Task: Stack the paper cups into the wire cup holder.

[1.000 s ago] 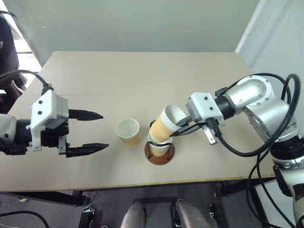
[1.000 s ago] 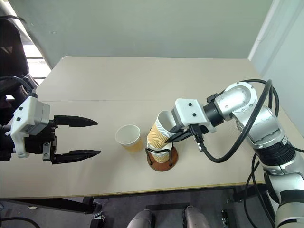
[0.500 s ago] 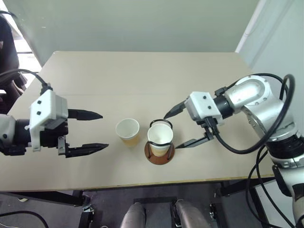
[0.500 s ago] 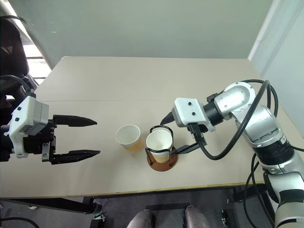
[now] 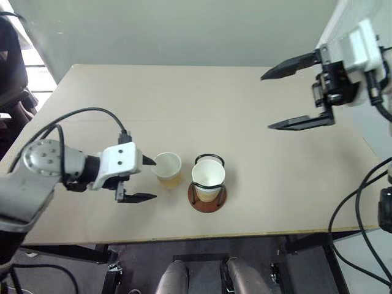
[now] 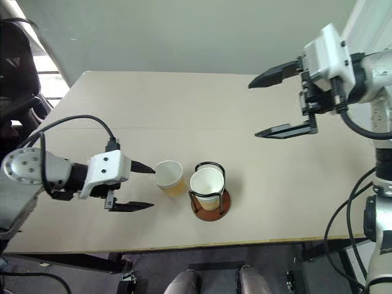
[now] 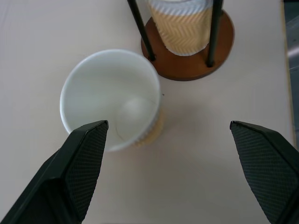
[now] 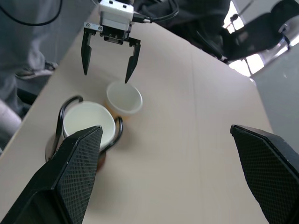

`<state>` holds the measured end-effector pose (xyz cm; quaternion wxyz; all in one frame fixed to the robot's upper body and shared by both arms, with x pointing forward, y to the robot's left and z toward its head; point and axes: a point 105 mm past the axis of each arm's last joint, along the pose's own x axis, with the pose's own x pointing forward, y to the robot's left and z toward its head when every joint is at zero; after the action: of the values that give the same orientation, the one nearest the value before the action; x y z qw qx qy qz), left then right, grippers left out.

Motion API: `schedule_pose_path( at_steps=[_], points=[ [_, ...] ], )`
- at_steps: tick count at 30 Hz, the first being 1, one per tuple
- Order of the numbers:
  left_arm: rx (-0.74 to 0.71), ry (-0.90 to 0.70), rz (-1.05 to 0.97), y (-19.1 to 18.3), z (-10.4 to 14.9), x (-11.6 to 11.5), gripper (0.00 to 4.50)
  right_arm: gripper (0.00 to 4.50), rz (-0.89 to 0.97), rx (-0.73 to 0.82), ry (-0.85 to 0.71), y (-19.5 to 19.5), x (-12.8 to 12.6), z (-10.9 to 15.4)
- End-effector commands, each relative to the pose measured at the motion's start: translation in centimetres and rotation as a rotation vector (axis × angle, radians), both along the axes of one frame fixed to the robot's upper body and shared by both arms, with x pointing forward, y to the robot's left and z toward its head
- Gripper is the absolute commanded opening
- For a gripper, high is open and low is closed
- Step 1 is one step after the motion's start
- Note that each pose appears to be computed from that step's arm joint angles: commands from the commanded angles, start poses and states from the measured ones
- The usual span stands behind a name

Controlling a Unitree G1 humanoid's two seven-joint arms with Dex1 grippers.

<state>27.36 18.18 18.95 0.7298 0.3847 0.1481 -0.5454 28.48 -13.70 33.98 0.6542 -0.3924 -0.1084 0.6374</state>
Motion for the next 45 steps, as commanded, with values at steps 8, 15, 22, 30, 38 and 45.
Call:
schedule_pose_path(
  at_steps=[8,15,22,30,38,45],
  points=[
    [0.092,-0.062,-0.119,-1.9,-1.1,2.3,4.5,4.47,-0.052,-0.001,-0.042,-0.9,-2.4,0.5],
    [0.097,-0.065,-0.162,-2.2,-1.1,2.7,2.48,4.5,-0.087,-0.014,-0.028,-1.2,-2.9,-0.1],
    [0.081,-0.066,-0.182,-2.3,-0.6,2.7,0.04,4.5,-0.109,-0.018,-0.02,-1.4,-3.0,-0.5],
    [-0.019,-0.076,-0.237,-1.8,3.5,1.8,0.04,4.5,-0.07,-0.072,0.167,-2.1,-5.5,-3.8],
    [-0.108,-0.284,-0.431,-3.3,13.9,1.0,0.04,4.5,-0.126,-0.032,0.16,-2.2,-5.5,-4.2],
    [-0.147,-0.158,-0.73,-7.5,12.6,-1.7,0.04,4.5,-0.09,-0.069,0.21,-2.2,-7.4,-4.8]
  ],
)
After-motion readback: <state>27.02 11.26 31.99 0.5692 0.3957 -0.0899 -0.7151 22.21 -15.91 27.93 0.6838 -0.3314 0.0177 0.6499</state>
